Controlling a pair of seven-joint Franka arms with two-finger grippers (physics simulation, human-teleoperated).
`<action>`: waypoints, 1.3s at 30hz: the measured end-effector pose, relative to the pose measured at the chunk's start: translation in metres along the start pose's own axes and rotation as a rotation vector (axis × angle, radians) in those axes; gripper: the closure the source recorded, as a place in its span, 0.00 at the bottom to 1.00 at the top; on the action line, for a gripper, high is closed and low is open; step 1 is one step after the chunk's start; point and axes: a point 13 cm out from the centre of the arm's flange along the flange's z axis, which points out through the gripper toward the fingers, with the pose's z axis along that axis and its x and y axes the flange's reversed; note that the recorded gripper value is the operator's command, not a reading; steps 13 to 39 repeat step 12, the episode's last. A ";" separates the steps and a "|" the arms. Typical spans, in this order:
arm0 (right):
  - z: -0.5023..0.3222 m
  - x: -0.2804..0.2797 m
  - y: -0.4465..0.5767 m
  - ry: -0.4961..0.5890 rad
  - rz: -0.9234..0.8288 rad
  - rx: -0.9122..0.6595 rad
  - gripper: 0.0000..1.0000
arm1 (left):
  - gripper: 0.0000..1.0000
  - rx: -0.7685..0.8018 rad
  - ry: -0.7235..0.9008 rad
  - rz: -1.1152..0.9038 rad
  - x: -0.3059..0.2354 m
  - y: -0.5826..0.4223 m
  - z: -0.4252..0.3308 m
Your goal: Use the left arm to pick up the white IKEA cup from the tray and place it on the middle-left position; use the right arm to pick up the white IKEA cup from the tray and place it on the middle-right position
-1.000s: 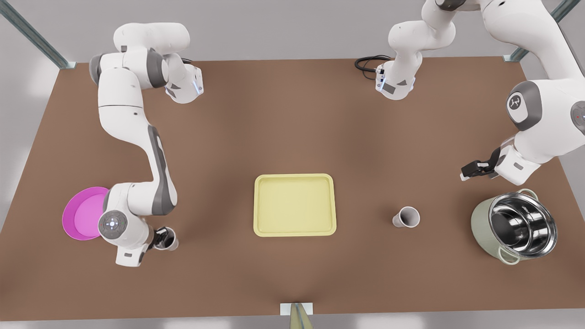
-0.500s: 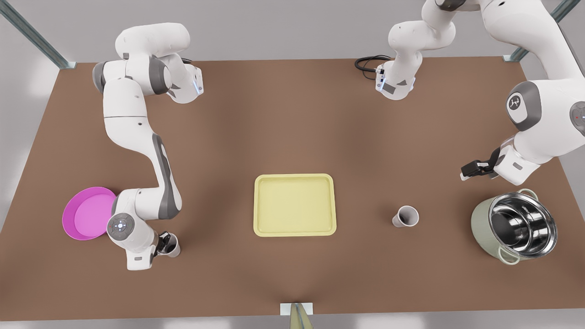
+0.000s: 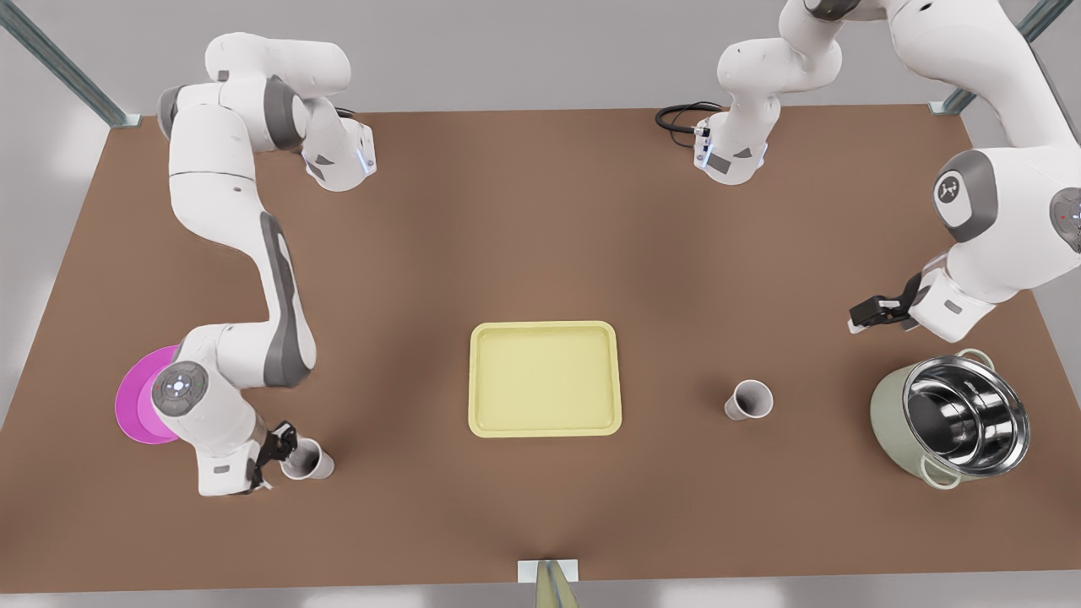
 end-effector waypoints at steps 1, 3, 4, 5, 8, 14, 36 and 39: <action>-0.029 -0.010 0.005 -0.015 -0.002 0.002 0.39 | 0.00 0.002 -0.005 0.005 -0.003 -0.004 -0.001; -0.075 -0.037 0.039 -0.024 0.018 -0.036 0.04 | 0.00 0.006 -0.013 0.010 -0.008 -0.007 -0.002; -0.089 -0.043 0.055 -0.022 0.066 -0.071 0.00 | 0.00 0.008 -0.015 0.009 -0.009 -0.007 -0.003; -0.093 -0.043 0.069 -0.001 0.119 -0.105 0.00 | 0.00 0.009 -0.016 0.008 -0.010 -0.007 -0.003; -0.075 -0.001 0.104 0.154 0.255 -0.205 0.00 | 0.00 0.010 -0.019 0.007 -0.010 -0.006 -0.003; -0.109 0.084 0.159 0.293 0.394 -0.265 0.00 | 0.00 0.011 -0.020 0.007 -0.011 -0.006 -0.003; -0.109 0.084 0.159 0.293 0.394 -0.265 0.00 | 0.00 0.011 -0.020 0.007 -0.011 -0.006 -0.003; -0.109 0.084 0.159 0.293 0.394 -0.265 0.00 | 0.00 0.011 -0.020 0.007 -0.011 -0.006 -0.003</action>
